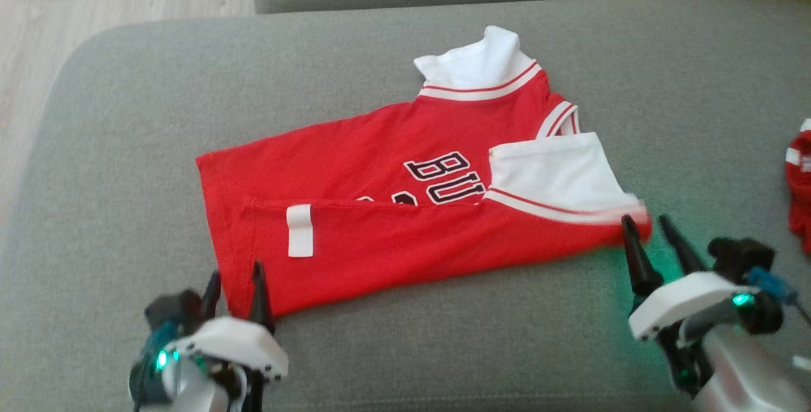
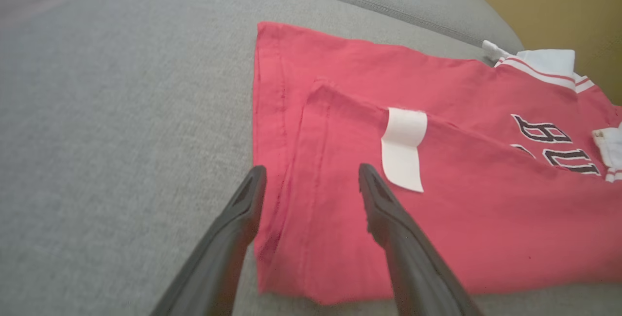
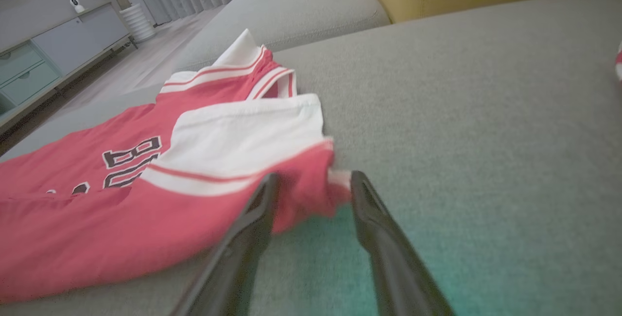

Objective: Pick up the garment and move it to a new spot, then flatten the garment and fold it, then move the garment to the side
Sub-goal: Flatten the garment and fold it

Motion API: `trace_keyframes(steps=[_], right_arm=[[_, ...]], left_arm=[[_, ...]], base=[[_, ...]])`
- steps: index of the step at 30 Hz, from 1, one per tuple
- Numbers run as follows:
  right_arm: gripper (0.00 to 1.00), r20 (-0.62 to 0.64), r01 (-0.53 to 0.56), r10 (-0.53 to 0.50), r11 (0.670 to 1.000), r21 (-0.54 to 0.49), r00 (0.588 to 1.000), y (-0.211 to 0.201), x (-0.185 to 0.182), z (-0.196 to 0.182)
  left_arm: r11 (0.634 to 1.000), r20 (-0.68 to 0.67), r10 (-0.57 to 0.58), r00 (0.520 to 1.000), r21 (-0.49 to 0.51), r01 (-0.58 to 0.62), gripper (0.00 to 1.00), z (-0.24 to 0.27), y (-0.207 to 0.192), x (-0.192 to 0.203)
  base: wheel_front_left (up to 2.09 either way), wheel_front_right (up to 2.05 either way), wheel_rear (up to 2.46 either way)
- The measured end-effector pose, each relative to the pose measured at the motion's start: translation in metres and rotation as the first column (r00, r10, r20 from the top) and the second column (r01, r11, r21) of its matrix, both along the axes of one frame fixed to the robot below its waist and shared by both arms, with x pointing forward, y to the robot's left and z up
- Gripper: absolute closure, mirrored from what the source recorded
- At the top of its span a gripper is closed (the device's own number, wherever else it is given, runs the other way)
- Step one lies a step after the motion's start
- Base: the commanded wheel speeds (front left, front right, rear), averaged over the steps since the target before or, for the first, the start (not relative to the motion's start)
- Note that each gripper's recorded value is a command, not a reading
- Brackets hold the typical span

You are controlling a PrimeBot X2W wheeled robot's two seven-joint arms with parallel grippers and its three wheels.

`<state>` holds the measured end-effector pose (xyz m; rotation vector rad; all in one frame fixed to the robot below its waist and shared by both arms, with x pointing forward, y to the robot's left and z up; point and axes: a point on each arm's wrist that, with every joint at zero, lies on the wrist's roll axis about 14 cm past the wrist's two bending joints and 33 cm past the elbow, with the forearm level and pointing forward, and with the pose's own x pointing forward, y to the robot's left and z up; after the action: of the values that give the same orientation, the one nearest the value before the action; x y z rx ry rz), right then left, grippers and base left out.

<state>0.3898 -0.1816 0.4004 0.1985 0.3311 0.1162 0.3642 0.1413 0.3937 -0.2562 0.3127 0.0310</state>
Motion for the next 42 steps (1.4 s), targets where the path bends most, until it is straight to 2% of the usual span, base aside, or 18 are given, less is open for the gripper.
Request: trace_keyframes(steps=[5, 9, 15, 23, 33, 34, 35, 36, 37, 38, 42], right_arm=[[0.00, 0.053, -0.001, 0.002, 1.000, -0.018, 0.999, -0.003, 0.022, 0.015], [0.00, 0.130, -0.038, 0.043, 0.999, -0.034, 0.991, 0.008, 0.056, 0.041], [0.00, 0.192, -0.108, 0.117, 0.992, -0.058, 0.974, 0.029, 0.094, 0.064], [0.00, 0.191, -0.153, 0.166, 0.985, -0.081, 0.968, 0.039, 0.118, 0.062], [0.00, 0.176, -0.169, 0.185, 0.980, -0.102, 0.967, 0.038, 0.131, 0.056], [0.00, 0.180, -0.175, 0.192, 0.979, -0.105, 0.965, 0.040, 0.133, 0.057], [0.00, 0.185, -0.181, 0.199, 0.978, -0.107, 0.962, 0.043, 0.136, 0.059], [0.00, 0.190, -0.187, 0.206, 0.976, -0.110, 0.960, 0.045, 0.139, 0.060], [0.00, 0.196, -0.191, 0.210, 0.975, -0.111, 0.958, 0.047, 0.143, 0.062], [0.00, 0.200, -0.194, 0.214, 0.974, -0.115, 0.956, 0.048, 0.147, 0.064], [0.00, 0.200, -0.201, 0.225, 0.970, -0.136, 0.953, 0.048, 0.162, 0.067]], left_arm=[[0.997, 0.077, -0.034, 0.996, 0.072, 0.029, 0.00, 0.022, 0.000, 0.033], [0.985, 0.142, -0.078, 0.987, 0.162, 0.055, 0.00, 0.047, 0.013, 0.081], [0.957, 0.027, -0.156, 0.987, 0.253, 0.144, 0.00, 0.043, 0.030, 0.131], [0.932, -0.219, -0.205, 0.954, 0.253, 0.259, 0.00, -0.015, 0.037, 0.135], [0.949, -0.298, -0.199, 0.933, 0.178, 0.260, 0.00, -0.036, 0.041, 0.131], [0.950, -0.300, -0.198, 0.933, 0.175, 0.258, 0.21, -0.037, 0.041, 0.131], [0.949, -0.302, -0.205, 0.931, 0.174, 0.265, 0.59, -0.038, 0.041, 0.132], [0.947, -0.302, -0.207, 0.930, 0.176, 0.268, 0.73, -0.038, 0.041, 0.133], [0.945, -0.303, -0.211, 0.929, 0.179, 0.273, 0.95, -0.038, 0.040, 0.135], [0.944, -0.303, -0.217, 0.928, 0.176, 0.278, 1.00, -0.038, 0.038, 0.137], [0.944, -0.303, -0.226, 0.926, 0.168, 0.285, 1.00, -0.041, 0.035, 0.139]], base=[[0.00, 0.00, 0.00], [0.00, 0.00, 0.00], [0.00, 0.00, 0.00], [0.00, 0.00, 0.00], [0.00, 0.00, 0.00], [0.00, 0.00, 0.00], [0.00, 0.00, 0.00], [0.00, 0.00, 0.00], [0.00, 0.00, 0.00], [0.00, 0.00, 0.00], [0.00, 0.00, 0.00]])
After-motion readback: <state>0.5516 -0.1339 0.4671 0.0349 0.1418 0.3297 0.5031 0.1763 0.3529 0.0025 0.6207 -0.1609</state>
